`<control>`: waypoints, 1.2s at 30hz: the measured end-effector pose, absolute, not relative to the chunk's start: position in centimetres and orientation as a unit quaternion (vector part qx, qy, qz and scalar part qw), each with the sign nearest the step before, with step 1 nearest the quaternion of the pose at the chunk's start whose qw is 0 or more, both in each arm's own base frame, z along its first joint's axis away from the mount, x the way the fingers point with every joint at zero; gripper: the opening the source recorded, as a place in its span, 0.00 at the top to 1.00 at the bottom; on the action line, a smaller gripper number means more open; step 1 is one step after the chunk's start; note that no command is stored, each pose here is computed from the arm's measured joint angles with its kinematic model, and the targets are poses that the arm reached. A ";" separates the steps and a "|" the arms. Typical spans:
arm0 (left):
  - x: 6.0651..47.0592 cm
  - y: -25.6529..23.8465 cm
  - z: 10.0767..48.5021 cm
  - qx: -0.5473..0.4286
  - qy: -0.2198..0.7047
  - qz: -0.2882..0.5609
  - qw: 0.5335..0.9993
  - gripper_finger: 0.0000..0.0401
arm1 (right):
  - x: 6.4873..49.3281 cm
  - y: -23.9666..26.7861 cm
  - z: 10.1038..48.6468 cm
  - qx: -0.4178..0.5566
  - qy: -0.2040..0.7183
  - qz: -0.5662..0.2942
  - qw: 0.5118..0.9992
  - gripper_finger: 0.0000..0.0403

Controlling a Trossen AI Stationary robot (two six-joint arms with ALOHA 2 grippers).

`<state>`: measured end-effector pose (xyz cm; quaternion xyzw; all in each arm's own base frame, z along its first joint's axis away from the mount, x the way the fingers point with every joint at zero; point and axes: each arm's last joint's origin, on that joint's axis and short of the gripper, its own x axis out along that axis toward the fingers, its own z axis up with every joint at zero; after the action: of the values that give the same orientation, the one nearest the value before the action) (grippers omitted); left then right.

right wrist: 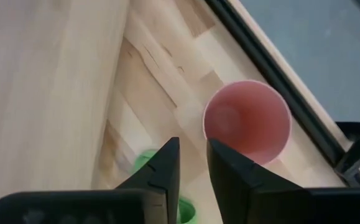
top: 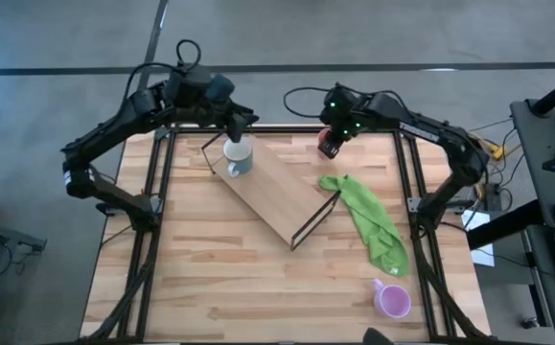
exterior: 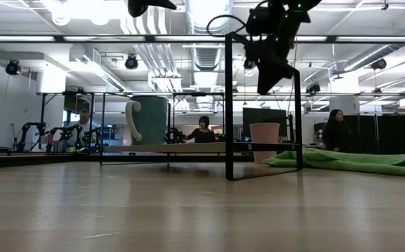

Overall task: Stack small to large cups/mugs on shelf
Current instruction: Put the pink cup on the shelf

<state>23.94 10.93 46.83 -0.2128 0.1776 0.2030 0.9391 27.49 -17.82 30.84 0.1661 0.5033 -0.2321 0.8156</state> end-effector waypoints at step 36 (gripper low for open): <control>24.3 11.1 46.4 -0.212 0.187 0.204 0.937 0.67 | 29.9 -21.7 24.1 0.192 0.560 -0.256 0.764 0.81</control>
<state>24.35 11.13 46.42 -0.2120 0.1871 0.2040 0.9373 29.90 -21.67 24.13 0.1921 0.5601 -0.2562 0.7641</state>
